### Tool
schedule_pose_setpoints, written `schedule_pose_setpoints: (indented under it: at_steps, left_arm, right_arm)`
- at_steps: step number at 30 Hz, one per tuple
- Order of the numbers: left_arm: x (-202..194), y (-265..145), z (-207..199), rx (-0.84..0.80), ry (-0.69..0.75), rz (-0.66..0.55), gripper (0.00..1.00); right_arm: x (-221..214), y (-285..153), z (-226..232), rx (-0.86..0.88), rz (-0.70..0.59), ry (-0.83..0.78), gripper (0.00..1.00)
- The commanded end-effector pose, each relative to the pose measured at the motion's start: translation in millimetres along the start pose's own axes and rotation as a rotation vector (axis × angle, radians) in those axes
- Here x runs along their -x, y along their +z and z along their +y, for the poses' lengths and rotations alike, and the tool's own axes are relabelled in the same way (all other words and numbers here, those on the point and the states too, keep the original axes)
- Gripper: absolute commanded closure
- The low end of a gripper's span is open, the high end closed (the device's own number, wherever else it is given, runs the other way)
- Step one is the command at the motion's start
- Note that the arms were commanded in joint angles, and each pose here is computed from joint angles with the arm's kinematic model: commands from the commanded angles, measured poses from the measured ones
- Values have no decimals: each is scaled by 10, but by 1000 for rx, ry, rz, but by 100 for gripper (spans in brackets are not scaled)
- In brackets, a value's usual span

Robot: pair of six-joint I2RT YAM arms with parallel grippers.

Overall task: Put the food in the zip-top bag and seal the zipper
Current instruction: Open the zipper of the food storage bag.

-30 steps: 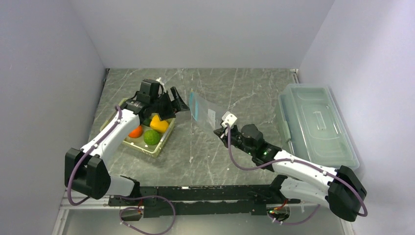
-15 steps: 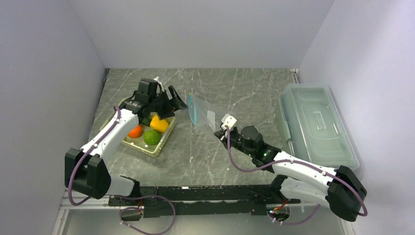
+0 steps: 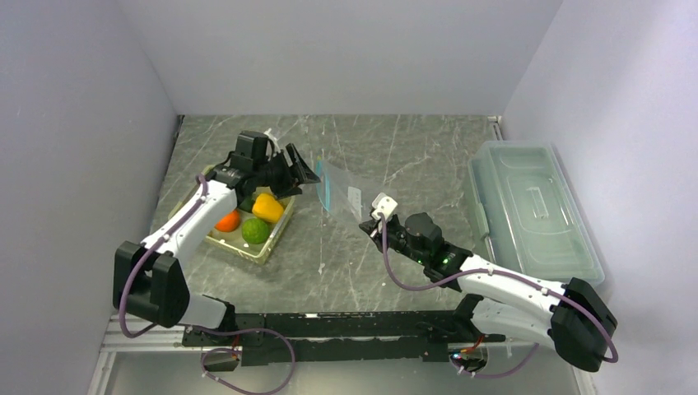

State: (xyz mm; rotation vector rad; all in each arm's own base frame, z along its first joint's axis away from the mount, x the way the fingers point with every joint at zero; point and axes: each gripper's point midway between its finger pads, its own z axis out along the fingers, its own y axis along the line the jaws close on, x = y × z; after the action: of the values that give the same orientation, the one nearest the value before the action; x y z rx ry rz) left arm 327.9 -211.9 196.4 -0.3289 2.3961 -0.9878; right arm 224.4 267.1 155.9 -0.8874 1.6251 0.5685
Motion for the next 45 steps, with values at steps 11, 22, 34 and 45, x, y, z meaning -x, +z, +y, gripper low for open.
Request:
schedule_pose_setpoints:
  at_steps: [11, 22, 34, 45]
  left_arm:
    - [-261, 282, -121, -68, -7, 106, 36]
    - [-370, 370, -142, -81, -2, 151, 52]
    - [-425, 413, -199, -103, 21, 174, 100]
    - [-322, 277, -301, -65, 166, 141, 100]
  right_arm:
    - [217, -9, 7, -1, -87, -16, 100]
    - [200, 4, 6, -3, -81, -20, 100]
    - [185, 6, -2, -9, -62, -3, 100]
    - [295, -63, -118, -73, -34, 25, 61]
